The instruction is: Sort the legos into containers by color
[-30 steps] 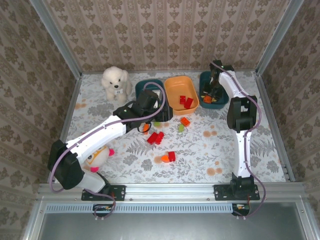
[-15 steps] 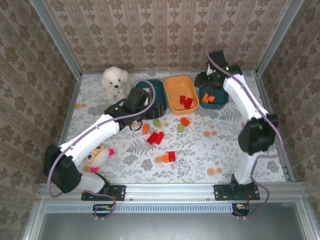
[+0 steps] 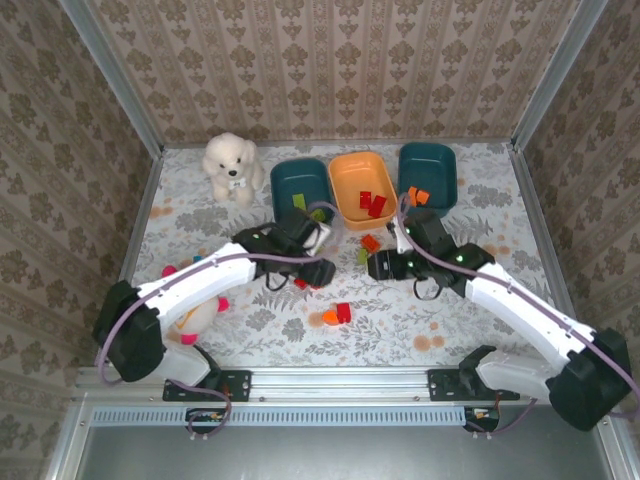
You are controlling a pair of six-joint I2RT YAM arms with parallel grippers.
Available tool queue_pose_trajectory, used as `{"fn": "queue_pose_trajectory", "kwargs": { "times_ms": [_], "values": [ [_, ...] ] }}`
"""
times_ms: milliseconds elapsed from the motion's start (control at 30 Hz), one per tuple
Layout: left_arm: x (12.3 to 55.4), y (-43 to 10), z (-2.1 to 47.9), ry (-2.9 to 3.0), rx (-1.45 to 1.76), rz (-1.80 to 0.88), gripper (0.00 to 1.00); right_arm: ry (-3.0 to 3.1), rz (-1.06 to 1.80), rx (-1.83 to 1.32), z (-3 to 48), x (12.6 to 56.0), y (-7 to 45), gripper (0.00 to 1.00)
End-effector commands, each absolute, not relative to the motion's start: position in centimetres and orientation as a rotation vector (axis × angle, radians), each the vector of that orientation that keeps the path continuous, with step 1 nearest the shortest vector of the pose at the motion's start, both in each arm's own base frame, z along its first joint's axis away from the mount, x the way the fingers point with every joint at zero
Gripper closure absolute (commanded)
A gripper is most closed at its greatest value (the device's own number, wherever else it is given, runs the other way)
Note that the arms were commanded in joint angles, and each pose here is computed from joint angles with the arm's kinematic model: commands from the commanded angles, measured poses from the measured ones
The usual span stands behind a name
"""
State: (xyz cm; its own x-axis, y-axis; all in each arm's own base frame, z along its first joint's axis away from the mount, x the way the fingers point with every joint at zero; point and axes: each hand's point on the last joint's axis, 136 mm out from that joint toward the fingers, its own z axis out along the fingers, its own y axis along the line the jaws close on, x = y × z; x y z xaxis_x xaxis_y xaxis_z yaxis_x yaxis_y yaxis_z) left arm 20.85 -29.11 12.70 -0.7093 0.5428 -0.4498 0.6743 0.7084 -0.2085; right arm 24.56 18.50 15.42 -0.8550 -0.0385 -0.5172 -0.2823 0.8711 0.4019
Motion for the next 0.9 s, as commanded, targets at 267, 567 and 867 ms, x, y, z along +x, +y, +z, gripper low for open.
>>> {"fn": "queue_pose_trajectory", "kwargs": {
  "times_ms": [267, 567, 867],
  "values": [
    [15.1, -34.3, 7.4, 2.401, 1.7, -0.364, 0.26, 2.52, 0.644, -0.085, 16.9, 20.8, 15.3, 0.38],
    [14.8, -34.1, 4.3, 2.366, 1.803, -0.107, 0.22, 2.49, 0.645, 0.015, 18.0, 19.4, 13.7, 0.37],
    [15.0, -33.5, 3.0, 2.34, 1.821, 0.029, 0.23, 2.496, 0.663, 0.013, 18.0, 19.1, 13.9, 0.37]
  ]
}}
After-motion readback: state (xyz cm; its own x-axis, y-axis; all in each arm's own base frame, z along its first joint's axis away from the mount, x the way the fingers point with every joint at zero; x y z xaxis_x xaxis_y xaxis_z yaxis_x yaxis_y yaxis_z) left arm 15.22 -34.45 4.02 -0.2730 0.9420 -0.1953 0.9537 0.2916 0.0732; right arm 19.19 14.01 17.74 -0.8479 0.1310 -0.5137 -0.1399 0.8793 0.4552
